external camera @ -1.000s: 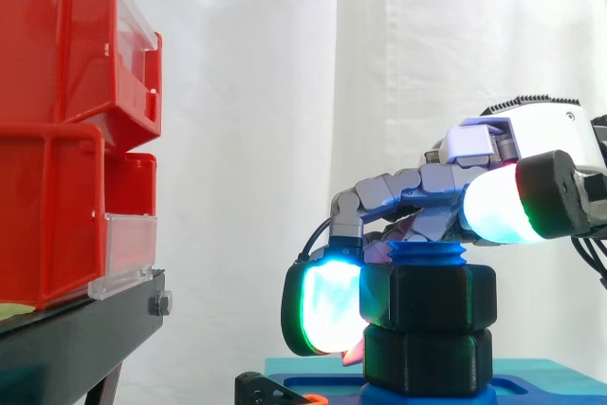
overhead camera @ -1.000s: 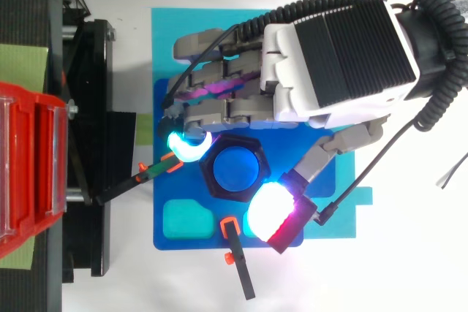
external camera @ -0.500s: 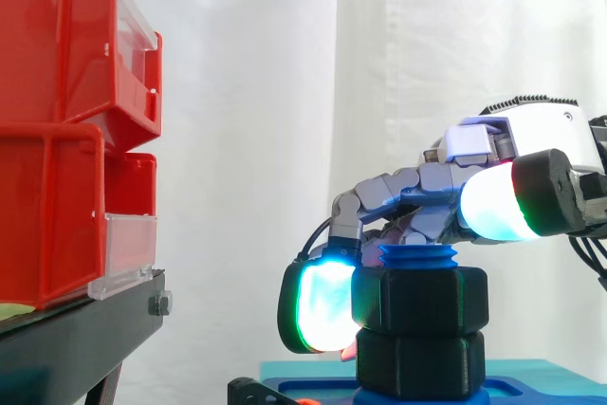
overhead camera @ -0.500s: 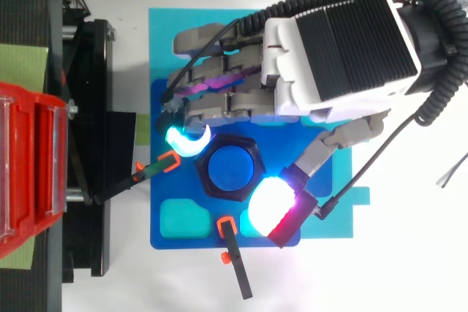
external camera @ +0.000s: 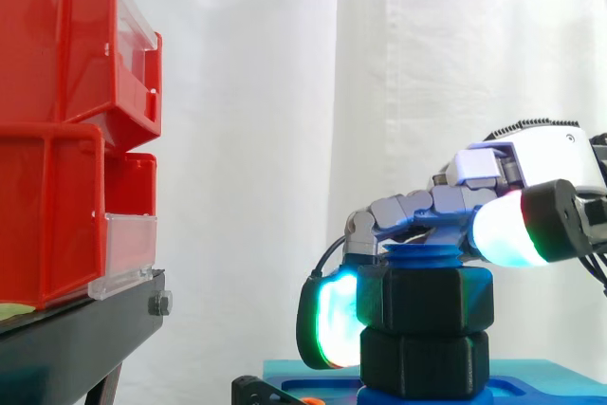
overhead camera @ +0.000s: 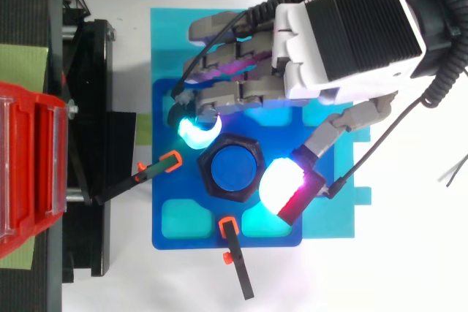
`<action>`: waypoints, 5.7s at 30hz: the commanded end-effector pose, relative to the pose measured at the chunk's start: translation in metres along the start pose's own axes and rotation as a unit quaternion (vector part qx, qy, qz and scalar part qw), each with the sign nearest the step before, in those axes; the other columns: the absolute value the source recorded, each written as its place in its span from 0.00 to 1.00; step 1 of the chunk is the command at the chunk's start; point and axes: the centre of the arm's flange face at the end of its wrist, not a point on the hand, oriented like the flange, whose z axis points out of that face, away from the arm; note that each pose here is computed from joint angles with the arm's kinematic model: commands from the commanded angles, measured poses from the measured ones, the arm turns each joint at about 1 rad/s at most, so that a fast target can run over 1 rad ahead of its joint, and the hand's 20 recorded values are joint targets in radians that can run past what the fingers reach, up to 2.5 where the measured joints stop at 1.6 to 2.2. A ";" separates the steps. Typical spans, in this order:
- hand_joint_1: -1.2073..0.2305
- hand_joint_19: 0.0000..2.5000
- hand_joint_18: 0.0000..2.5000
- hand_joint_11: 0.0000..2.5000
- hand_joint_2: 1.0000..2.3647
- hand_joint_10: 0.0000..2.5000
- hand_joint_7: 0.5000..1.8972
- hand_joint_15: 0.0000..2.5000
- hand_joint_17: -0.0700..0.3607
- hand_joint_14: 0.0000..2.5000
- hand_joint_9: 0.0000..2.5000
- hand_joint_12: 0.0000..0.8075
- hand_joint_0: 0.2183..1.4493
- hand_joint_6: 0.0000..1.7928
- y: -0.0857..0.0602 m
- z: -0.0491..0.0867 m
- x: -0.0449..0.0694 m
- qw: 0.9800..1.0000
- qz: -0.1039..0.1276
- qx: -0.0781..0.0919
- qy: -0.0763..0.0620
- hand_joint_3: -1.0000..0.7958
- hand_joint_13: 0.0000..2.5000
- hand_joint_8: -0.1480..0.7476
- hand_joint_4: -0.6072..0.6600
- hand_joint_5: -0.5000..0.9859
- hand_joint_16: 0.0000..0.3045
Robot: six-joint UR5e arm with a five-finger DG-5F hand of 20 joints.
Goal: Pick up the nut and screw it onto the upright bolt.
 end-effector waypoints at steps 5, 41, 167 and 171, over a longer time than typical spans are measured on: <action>0.72 0.00 0.11 0.00 0.00 0.00 0.64 0.00 0.39 0.00 0.34 0.36 0.21 0.28 -0.004 -0.003 0.002 1.000 0.001 -0.001 -0.004 0.28 0.20 0.47 0.61 0.32 0.14; 0.70 0.00 0.12 0.00 0.00 0.00 0.69 0.00 0.38 0.00 0.35 0.36 0.21 0.28 -0.005 0.000 -0.001 1.000 0.000 -0.008 -0.018 0.28 0.21 0.48 0.59 0.33 0.14; 0.66 0.00 0.00 0.00 0.00 0.00 0.16 0.00 0.44 0.00 0.00 0.44 0.20 0.28 0.002 -0.122 -0.131 0.931 0.332 0.144 -0.038 0.28 0.00 0.39 0.60 0.17 0.17; 0.65 0.00 0.00 0.00 0.00 0.00 0.16 0.00 0.44 0.00 0.00 0.44 0.20 0.28 0.002 -0.121 -0.130 0.931 0.332 0.144 -0.037 0.28 0.00 0.38 0.64 0.18 0.17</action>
